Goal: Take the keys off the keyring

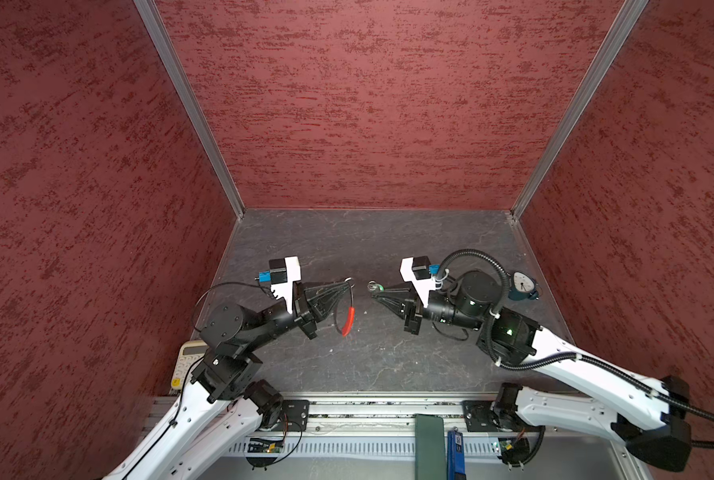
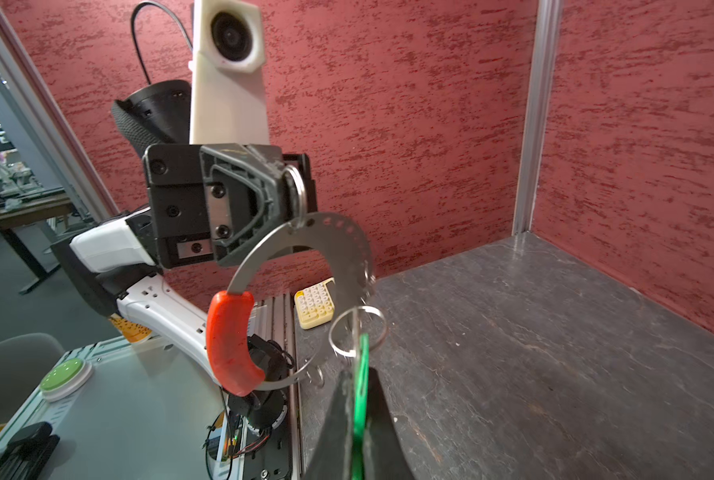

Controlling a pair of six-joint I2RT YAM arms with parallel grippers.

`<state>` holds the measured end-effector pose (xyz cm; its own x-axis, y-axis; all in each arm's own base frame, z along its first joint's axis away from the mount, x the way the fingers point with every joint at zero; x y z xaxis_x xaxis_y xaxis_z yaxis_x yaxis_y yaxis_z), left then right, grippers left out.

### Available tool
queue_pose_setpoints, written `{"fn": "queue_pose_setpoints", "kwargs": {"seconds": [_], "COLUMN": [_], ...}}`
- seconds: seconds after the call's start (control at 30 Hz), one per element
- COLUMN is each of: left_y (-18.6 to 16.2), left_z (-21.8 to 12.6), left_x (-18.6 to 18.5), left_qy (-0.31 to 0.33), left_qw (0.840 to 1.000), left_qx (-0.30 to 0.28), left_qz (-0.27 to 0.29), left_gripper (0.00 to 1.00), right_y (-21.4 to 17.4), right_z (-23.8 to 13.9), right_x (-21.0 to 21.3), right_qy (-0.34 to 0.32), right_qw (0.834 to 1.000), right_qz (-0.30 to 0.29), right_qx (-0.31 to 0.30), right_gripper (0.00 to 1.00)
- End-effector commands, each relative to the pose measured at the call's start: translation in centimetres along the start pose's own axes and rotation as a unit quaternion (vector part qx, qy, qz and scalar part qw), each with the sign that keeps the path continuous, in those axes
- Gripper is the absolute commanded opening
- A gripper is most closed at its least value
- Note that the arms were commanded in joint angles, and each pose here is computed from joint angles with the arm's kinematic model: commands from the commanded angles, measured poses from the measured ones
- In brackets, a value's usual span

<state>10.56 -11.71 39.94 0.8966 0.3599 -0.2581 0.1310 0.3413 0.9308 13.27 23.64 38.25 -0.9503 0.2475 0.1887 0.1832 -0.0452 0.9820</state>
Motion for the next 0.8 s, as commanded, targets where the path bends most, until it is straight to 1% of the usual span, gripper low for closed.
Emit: {"fn": "queue_pose_setpoints", "kwargs": {"seconds": [0.0,0.07,0.13,0.27,0.4,0.5,0.63,0.67,0.77], "left_y": [-0.4,-0.6,-0.7,-0.9,-1.1,-1.5,-1.9,-2.0,-2.3], "left_z": [-0.5,-0.6,-0.8,-1.0,-1.1,-1.0,-1.0,-1.0,-1.0], "left_x": [1.0,1.2,1.2,1.1,1.3,1.5,1.7,1.8,1.9], "left_qy": [0.070,0.083,0.083,0.084,0.086,0.090,0.093,0.093,0.095], "left_qw": [0.998,0.997,0.997,0.996,0.996,0.996,0.995,0.995,0.995], "left_qx": [-0.006,-0.009,-0.012,-0.013,-0.014,-0.012,-0.010,-0.009,-0.006], "left_qz": [0.001,-0.002,-0.002,-0.004,-0.008,-0.014,-0.022,-0.023,-0.027], "left_gripper": [0.00,0.00,0.00,0.00,0.00,0.00,0.00,0.00,0.00], "right_y": [-0.2,-0.7,-1.9,-5.3,-10.0,-12.8,-16.2,-17.4,-19.5], "right_z": [-0.6,-0.9,-1.1,-1.1,0.0,1.1,2.3,2.6,3.0], "right_x": [-0.9,-2.3,-4.2,-8.0,-11.1,-12.4,-14.1,-14.7,-15.6], "right_qy": [-0.003,-0.011,-0.029,-0.064,-0.094,-0.098,-0.115,-0.125,-0.148], "right_qw": [1.000,0.999,0.997,0.989,0.976,0.968,0.955,0.950,0.939], "right_qz": [0.021,0.044,0.073,0.132,0.190,0.222,0.253,0.263,0.277], "right_qx": [-0.014,-0.016,-0.010,0.011,0.050,0.071,0.102,0.115,0.138], "right_gripper": [0.00,0.00,0.00,0.00,0.00,0.00,0.00,0.00,0.00]}}
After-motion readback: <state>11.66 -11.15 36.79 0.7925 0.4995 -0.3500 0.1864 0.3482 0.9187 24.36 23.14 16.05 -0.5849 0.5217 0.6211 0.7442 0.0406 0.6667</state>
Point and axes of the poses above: each gripper's point midway between its finger pads, its own z axis out along the fingers, its own x axis along the line the jaws close on, y = z × x, the point moved 10 cm from there along -z, back along the fingers, and after that the axes turned 1 degree about z, right-handed, at the moved point
